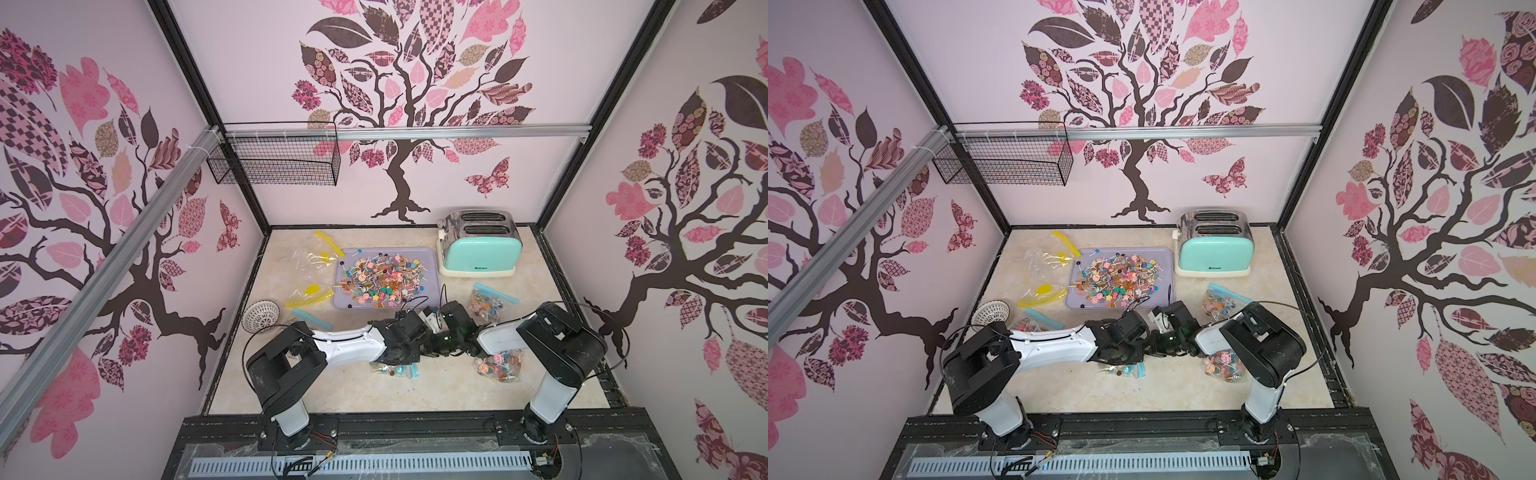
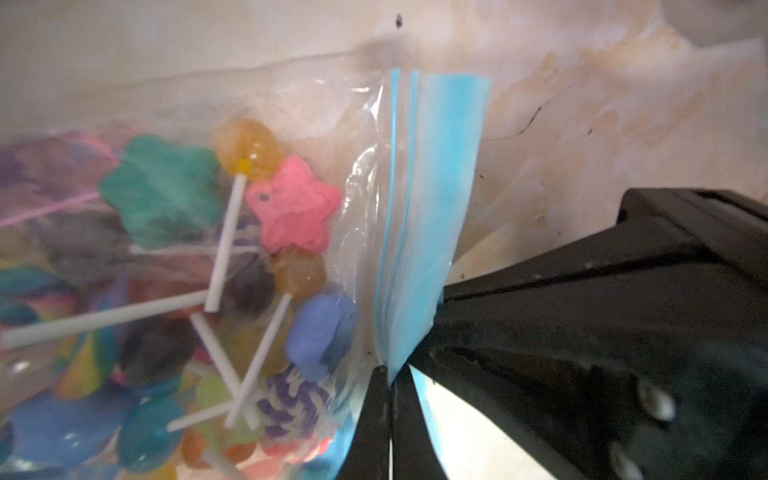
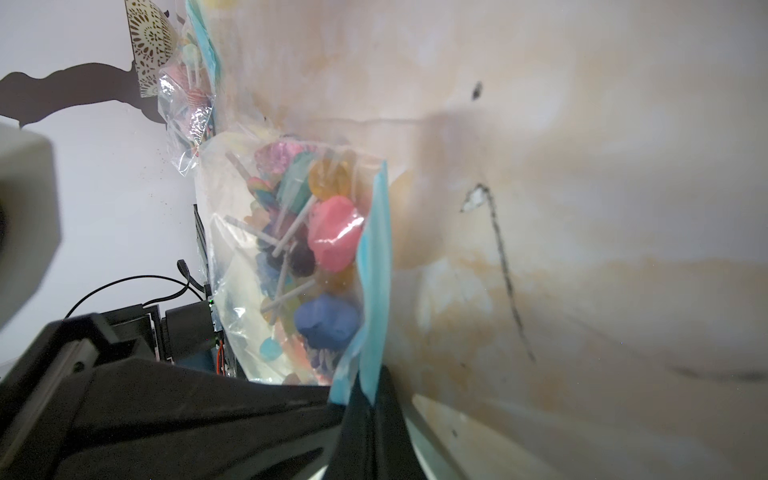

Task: Pour candies out of the ziploc bag
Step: Open the ziploc bag at the center of the board.

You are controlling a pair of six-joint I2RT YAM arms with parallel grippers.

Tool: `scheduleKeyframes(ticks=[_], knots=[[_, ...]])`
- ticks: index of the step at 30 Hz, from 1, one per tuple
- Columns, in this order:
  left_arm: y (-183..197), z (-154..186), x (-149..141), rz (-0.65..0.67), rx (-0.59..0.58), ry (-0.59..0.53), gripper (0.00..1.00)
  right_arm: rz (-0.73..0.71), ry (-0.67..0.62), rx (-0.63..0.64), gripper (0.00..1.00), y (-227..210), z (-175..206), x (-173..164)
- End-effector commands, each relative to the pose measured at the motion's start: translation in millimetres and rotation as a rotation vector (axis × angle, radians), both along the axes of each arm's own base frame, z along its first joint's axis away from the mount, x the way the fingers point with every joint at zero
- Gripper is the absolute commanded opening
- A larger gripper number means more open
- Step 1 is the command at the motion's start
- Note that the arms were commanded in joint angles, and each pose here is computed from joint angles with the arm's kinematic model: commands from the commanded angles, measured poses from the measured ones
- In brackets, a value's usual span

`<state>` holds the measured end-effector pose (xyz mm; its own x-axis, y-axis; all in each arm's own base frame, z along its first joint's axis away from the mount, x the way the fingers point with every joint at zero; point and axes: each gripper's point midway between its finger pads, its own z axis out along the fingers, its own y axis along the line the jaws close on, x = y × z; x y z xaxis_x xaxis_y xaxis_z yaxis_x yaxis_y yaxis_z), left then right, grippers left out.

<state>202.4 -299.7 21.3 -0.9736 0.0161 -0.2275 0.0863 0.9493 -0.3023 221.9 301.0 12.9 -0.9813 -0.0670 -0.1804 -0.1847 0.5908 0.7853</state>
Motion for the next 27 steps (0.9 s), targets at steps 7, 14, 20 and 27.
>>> scheduleKeyframes(ticks=[7,14,20,27], knots=[[51,9,13,0.204,0.128,-0.101,0.00,-0.087,0.136,-0.334,0.00,-47,-64,-26],[68,20,13,0.292,0.052,-0.166,0.00,-0.098,0.139,-0.392,0.00,-48,-67,-26],[70,41,17,0.284,0.006,-0.229,0.00,-0.112,0.142,-0.416,0.00,-50,-66,-27],[52,75,22,0.182,-0.069,-0.286,0.00,-0.118,0.121,-0.428,0.00,-50,-58,-22]])
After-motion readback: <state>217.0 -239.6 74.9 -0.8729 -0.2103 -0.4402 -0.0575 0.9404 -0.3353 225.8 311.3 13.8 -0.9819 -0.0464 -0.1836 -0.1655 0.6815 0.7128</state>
